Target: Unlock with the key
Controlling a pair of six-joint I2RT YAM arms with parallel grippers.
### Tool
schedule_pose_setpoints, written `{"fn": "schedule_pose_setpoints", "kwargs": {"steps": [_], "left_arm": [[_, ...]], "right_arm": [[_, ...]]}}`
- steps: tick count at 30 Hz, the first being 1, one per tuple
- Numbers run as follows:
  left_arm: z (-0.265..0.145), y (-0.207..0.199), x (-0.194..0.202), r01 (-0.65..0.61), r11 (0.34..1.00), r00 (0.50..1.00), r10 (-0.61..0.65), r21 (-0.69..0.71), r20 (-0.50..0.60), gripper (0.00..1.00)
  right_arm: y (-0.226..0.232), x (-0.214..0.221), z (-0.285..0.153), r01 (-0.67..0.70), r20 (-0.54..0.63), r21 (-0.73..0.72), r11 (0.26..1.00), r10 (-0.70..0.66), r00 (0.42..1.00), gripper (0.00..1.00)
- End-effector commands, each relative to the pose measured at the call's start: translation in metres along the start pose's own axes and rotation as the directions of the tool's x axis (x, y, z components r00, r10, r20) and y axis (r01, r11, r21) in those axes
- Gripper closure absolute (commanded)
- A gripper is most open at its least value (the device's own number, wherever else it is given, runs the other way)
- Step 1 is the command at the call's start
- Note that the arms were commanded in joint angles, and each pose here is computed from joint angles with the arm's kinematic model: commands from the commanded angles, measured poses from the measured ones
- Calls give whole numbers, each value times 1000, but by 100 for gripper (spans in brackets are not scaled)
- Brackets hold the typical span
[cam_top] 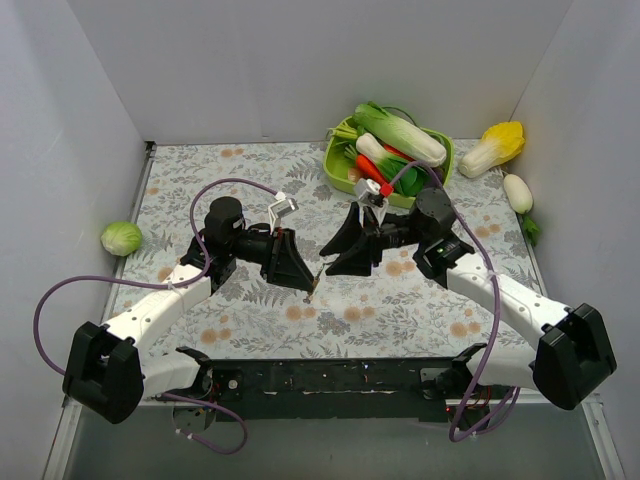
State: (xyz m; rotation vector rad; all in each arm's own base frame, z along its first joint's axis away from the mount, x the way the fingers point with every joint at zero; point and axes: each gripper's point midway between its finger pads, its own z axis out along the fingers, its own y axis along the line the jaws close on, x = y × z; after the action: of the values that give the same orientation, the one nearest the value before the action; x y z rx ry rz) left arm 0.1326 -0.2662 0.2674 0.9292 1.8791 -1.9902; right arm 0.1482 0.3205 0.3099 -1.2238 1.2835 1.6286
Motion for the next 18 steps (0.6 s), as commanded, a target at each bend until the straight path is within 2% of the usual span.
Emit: {"fn": "schedule_pose_setpoints", "kwargs": {"steps": [1, 2, 5, 9, 12, 15, 17, 18], "left_arm": [[-1, -16, -9, -70, 997, 998, 70, 25, -6, 100], [-1, -15, -9, -71, 997, 997, 71, 24, -5, 100], [-1, -14, -11, -82, 997, 997, 82, 9, 10, 100], [-1, -7, -14, -88, 996, 996, 88, -19, 25, 100], [-1, 0, -16, -79, 996, 996, 80, -42, 35, 100], [-1, 9, -19, -54, 995, 997, 59, -89, 54, 100], [-2, 17, -27, -95, 986, 992, 105, -140, 70, 100], [-3, 28, -26, -45, 979, 995, 62, -197, 80, 100]], "right_arm": [[9, -3, 7, 30, -4, -62, 998, -30, 1000, 41], [9, -1, 8, 24, -8, -67, 998, -24, 1000, 42], [11, 1, 10, 16, -16, -75, 997, -17, 1000, 51], [9, 5, 10, -3, -35, -51, 999, 1, 999, 75], [3, 9, 9, -14, -54, -16, 1000, 13, 998, 88], [-3, 10, 9, -12, -63, 19, 1000, 14, 998, 97], [-10, 13, 8, -36, -73, 57, 998, 40, 997, 99], [-13, 12, 8, -35, -75, 71, 997, 40, 996, 99]]}}
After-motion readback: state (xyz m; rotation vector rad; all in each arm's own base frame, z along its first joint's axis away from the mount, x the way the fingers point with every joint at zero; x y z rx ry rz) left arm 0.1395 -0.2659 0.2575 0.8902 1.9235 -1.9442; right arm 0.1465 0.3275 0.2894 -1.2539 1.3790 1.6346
